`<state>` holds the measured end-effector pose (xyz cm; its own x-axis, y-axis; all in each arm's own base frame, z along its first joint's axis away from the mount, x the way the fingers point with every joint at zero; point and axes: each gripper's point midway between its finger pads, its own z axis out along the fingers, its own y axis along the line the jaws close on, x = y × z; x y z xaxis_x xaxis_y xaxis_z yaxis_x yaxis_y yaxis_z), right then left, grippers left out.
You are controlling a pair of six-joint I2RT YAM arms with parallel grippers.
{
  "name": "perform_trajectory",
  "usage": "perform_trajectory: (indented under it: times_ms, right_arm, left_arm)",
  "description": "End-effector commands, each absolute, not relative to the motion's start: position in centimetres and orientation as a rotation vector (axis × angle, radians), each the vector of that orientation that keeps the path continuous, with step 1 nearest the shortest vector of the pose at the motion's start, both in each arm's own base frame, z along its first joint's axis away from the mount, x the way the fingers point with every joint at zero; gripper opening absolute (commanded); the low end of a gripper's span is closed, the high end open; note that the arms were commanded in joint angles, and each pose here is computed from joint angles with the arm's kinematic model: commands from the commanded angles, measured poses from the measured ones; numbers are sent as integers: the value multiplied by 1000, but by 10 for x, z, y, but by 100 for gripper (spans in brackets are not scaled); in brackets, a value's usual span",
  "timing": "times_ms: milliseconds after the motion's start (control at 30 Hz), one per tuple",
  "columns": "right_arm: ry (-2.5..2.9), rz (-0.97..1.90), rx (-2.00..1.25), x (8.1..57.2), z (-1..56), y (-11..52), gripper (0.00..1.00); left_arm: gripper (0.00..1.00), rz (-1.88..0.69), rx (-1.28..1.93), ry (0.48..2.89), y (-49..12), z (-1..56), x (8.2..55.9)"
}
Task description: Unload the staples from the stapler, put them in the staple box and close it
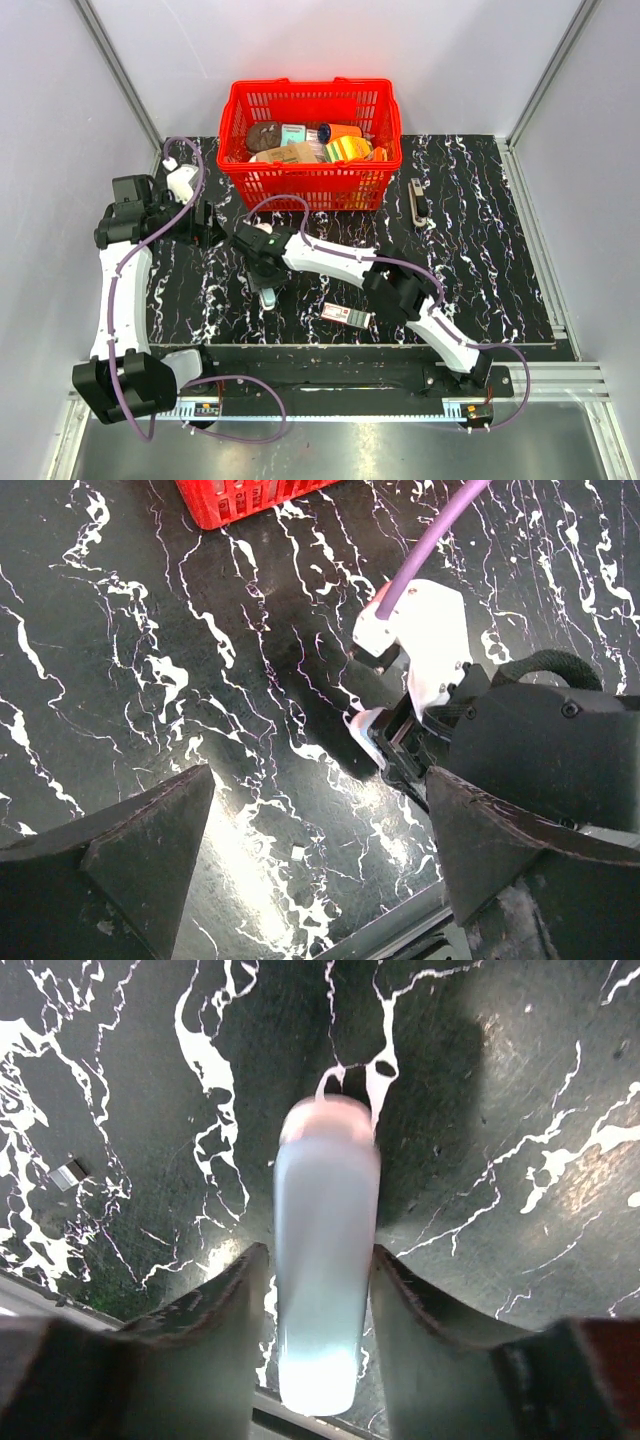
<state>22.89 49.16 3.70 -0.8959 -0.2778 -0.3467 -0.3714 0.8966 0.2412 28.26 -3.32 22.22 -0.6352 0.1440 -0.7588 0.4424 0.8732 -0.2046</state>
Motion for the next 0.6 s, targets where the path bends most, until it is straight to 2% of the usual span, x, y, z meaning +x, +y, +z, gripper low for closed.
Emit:
perform_trajectory:
  times_ms: [0, 33, 133, 300, 433, 567]
  right_arm:
    - [2743, 444, -498, 220, 53, 497, 56]
    - [2739, 442, -500, 220, 55, 496, 62]
    - [2712, 455, -525, 220, 70, 493, 70]
    - [2587, 432, -512, 234, 130, 471, 77]
    - [2449, 354, -410, 263, 187, 420, 86]
    - [2351, 260, -227, 306, 218, 342, 88]
  left_arm:
    - [93, -419, 378, 2182, -28, 252, 288]
    - [95, -424, 380, 2175, -29, 254, 287]
    - [98, -429, 378, 2171, -30, 255, 287]
    - [99, -411, 367, 2189, -27, 250, 287]
    - [99, -392, 379, 2198, -25, 253, 285]
    - [99, -361, 393, 2173, -23, 267, 285]
